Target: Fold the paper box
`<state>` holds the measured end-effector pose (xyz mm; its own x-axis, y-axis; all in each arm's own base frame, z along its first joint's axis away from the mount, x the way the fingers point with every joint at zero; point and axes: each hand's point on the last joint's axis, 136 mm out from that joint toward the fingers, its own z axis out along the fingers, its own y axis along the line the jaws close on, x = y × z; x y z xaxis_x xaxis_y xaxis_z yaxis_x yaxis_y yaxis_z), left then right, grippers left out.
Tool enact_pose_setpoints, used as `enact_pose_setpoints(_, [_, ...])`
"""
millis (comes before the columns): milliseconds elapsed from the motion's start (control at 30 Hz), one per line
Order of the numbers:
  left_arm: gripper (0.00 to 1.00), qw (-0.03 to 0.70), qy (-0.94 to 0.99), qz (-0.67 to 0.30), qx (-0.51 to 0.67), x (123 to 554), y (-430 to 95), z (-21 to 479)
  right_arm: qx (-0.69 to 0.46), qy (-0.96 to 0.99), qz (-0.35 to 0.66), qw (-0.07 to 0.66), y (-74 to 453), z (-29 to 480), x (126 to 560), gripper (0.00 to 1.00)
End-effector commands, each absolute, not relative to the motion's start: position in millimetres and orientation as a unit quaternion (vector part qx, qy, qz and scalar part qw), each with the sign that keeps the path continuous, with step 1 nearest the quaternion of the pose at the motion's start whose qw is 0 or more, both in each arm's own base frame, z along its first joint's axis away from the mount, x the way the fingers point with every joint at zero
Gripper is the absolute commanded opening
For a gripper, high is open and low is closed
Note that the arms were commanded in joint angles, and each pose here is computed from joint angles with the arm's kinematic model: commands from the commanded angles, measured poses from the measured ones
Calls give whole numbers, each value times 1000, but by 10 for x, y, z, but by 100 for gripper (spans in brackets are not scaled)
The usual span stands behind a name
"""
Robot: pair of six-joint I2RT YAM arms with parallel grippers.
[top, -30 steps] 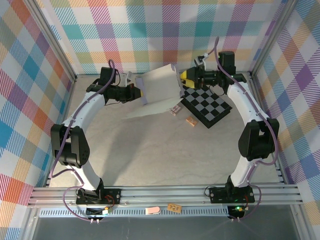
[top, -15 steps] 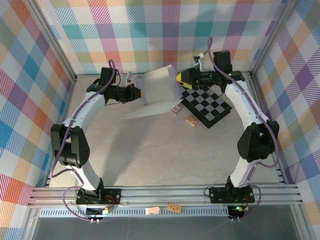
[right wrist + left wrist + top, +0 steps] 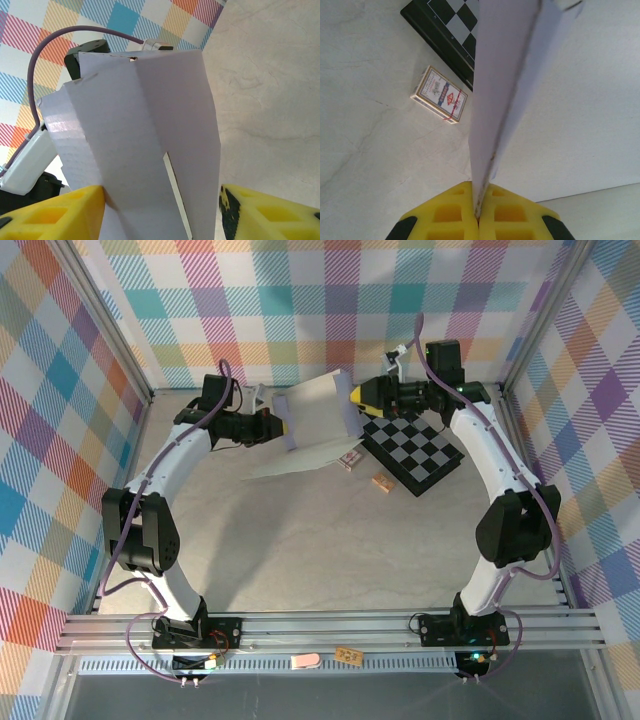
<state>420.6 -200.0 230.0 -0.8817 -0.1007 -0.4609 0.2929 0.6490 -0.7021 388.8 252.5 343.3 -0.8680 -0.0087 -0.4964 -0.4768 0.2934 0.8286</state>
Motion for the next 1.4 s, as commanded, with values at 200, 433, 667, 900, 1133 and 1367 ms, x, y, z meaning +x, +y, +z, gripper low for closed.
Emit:
enact_pose_setpoints(200, [0,241,874,-416,66,4182,-2066,2405,-211,738,601,224,2590,3887,3626,64])
enact_pose_setpoints(433, [0,245,872,-418,66,4201,-2076,2437,-201,760,580,213,2591,3727,3647,60])
enact_pose_setpoints(667, [0,250,871,-416,75,4172,-2121,2501,-198,815,498,220,2670,3475,3735,59])
enact_pose_setpoints(900, [0,250,873,-411,80,4132,-2149,2503,-190,871,388,234,2663,3166,3841,50])
enact_pose_setpoints(1133, [0,250,874,-409,82,4116,-2168,2504,-183,903,297,251,2549,3003,3904,43])
enact_pose_setpoints(1367, [0,250,875,-405,86,4089,-2209,2523,-186,927,203,253,2464,2841,3933,42])
